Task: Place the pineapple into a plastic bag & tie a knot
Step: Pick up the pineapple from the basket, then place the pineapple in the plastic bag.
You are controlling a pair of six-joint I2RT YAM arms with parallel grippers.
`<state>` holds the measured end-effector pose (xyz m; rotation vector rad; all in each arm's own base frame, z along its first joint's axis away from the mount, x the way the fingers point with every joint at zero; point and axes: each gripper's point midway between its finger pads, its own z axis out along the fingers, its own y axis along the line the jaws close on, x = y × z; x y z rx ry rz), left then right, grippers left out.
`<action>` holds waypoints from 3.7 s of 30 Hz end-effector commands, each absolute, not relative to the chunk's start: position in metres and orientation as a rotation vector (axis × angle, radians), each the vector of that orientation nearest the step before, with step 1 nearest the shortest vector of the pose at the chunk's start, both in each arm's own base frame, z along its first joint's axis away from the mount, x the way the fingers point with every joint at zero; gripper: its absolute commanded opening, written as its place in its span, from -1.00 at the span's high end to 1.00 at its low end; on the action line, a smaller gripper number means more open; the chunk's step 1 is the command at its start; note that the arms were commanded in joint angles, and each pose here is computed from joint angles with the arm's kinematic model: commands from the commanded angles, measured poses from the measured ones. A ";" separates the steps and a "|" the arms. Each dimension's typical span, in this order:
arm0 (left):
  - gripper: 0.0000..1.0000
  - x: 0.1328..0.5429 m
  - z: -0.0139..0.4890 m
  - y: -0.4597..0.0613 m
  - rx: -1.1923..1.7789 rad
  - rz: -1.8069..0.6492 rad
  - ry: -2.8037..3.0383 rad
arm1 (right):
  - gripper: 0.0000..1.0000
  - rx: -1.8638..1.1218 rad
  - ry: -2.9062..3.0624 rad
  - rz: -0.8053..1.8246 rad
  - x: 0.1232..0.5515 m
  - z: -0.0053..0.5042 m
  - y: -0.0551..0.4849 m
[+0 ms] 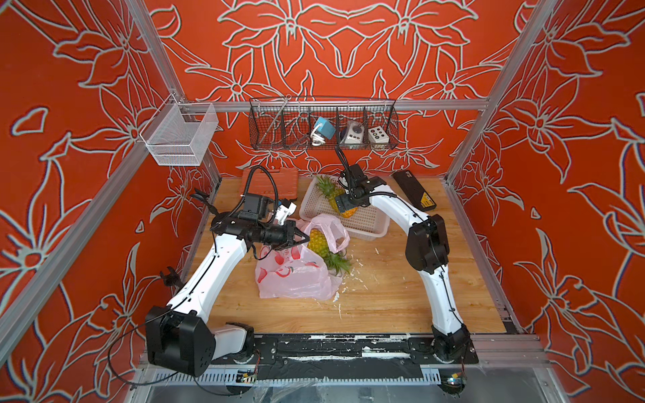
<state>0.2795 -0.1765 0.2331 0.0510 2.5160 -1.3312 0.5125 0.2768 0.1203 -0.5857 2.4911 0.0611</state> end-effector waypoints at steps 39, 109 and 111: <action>1.00 0.290 0.204 -0.172 -0.029 -1.265 2.591 | 1.00 -0.554 2.080 0.555 0.335 0.329 0.246; 1.00 0.271 0.252 -0.179 0.009 -1.291 2.481 | 1.00 -0.672 2.286 1.012 0.249 0.246 0.364; 1.00 0.271 0.250 -0.180 0.005 -1.299 2.481 | 1.00 -0.551 2.264 1.109 0.256 0.251 0.373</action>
